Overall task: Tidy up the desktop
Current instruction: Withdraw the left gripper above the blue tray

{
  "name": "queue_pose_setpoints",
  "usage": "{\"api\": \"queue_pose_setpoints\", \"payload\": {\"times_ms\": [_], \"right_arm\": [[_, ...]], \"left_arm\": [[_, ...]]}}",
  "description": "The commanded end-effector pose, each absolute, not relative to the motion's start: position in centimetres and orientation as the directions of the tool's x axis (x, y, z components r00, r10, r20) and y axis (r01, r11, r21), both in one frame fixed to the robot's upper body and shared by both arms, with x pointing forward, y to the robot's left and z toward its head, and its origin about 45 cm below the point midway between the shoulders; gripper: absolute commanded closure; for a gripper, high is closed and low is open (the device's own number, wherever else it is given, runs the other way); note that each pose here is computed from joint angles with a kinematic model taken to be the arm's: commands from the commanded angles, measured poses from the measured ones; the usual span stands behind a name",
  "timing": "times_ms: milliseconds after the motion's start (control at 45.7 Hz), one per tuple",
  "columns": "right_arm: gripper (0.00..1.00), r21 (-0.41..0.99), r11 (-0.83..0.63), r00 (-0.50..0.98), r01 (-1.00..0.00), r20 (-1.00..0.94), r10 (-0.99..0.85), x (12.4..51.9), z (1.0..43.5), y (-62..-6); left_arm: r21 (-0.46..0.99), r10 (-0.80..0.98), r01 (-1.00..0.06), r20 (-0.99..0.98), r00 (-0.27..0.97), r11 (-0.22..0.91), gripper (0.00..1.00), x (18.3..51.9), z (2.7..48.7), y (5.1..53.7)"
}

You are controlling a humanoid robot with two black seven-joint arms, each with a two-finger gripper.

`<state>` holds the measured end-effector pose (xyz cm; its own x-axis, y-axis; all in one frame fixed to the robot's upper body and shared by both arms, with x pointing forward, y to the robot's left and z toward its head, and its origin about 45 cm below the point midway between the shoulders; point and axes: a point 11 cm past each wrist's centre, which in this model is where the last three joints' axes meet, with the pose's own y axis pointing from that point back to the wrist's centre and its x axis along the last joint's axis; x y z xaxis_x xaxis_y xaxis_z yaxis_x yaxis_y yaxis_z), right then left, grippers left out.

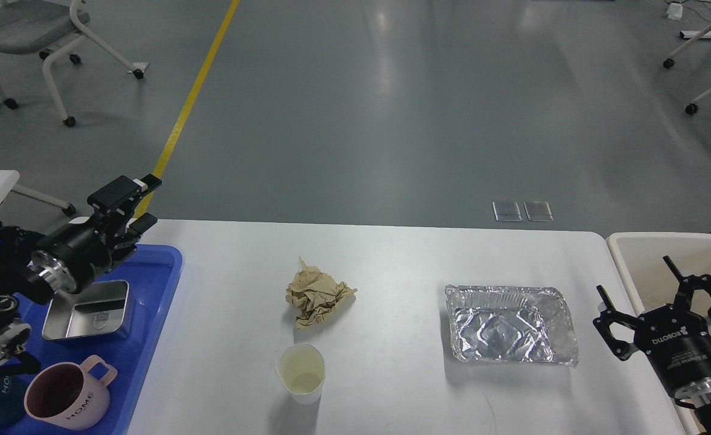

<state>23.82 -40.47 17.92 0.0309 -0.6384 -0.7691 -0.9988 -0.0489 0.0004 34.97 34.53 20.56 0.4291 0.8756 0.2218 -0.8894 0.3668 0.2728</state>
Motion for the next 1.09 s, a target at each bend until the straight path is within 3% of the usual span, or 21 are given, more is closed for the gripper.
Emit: {"api": "queue_pose_setpoints", "payload": {"times_ms": [0,175,394,635,876,1073], "right_arm": [[0.0,0.002,-0.049,0.03,-0.999,-0.769,-0.639,23.8,17.9,-40.5],[0.0,0.007,-0.049,0.026,-0.999,-0.765,-0.643,23.8,17.9,-40.6],[0.0,0.019,-0.076,0.04,-0.997,-0.706,-0.707,24.0,18.9,-41.5],[0.0,0.046,-0.134,0.085,-0.99,-0.565,-0.821,24.8,21.8,-43.6],[0.0,0.238,-0.232,0.207,-0.943,-0.128,-0.97,25.3,23.2,-44.8],[0.0,0.412,-0.275,0.399,-0.869,0.253,-0.881,25.3,25.3,-45.9]], "left_arm": [[0.231,0.928,-0.915,0.097,0.361,0.332,0.12,34.7,18.8,32.1],[0.115,0.965,-0.964,-0.143,0.222,0.239,0.1,35.4,18.5,30.3],[0.085,0.936,-0.988,-0.34,0.095,0.131,0.06,34.4,16.5,30.3],[0.029,0.825,-0.995,-0.561,0.067,0.101,0.05,33.9,13.5,31.7],[0.062,0.725,-0.997,-0.688,-0.009,0.047,0.04,33.3,10.8,33.3],[0.069,0.723,-0.997,-0.691,-0.021,0.037,0.04,33.2,10.6,33.2]]}}
